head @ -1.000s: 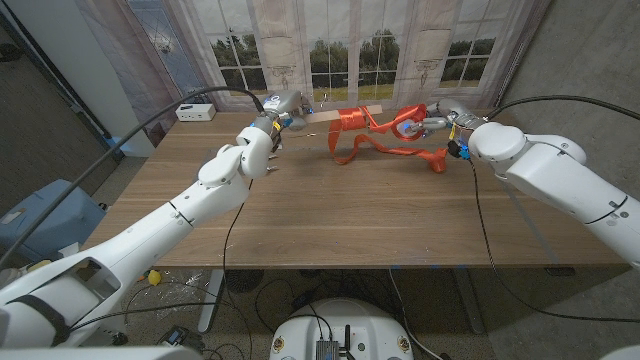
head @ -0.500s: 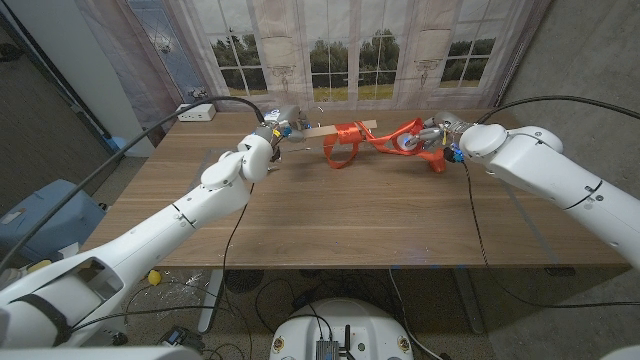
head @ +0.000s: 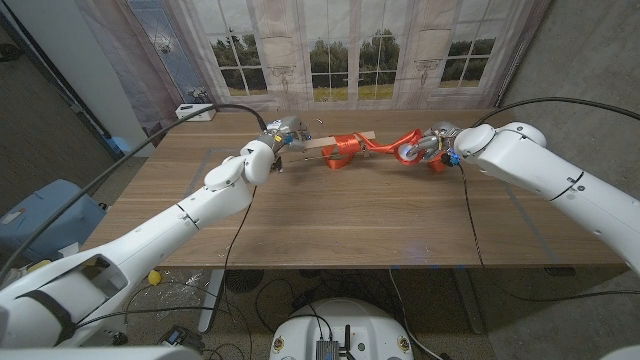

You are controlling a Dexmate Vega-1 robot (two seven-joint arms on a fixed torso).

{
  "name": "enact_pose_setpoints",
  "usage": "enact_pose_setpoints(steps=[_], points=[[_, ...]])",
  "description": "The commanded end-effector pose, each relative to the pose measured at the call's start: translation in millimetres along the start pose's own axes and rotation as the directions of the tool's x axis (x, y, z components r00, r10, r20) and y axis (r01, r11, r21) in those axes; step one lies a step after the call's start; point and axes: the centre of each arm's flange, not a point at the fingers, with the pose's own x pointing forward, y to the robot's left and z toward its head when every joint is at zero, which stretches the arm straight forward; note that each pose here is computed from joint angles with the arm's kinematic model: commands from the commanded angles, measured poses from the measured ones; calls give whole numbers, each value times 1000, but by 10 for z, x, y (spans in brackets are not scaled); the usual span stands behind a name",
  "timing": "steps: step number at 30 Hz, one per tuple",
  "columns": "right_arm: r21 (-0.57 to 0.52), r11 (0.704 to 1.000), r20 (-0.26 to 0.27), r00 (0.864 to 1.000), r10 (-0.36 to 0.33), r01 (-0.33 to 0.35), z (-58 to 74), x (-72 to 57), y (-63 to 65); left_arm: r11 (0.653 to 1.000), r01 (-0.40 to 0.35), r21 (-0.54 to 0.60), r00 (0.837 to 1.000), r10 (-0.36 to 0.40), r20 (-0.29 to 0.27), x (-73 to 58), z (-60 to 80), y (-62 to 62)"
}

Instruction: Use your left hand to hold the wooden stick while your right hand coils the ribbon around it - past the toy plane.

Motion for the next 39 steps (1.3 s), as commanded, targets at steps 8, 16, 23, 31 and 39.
enact_pose_setpoints(steps=[8,16,23,31,39], points=[[-82,992,-213,974,74,-94,-133,172,93,983,184,-19,983,-185,-16,96,-51,-181],[-100,978,-334,932,141,-184,-135,248,94,959,281,14,959,-281,-35,146,-35,-159],[-120,967,-396,904,161,-225,-127,283,102,947,316,59,948,-314,-48,168,0,-114],[-130,969,-377,914,150,-212,-131,260,90,944,315,104,949,-311,-51,163,50,-64],[-119,988,-232,971,64,-94,-133,157,74,963,255,91,967,-254,-32,105,46,-7]])
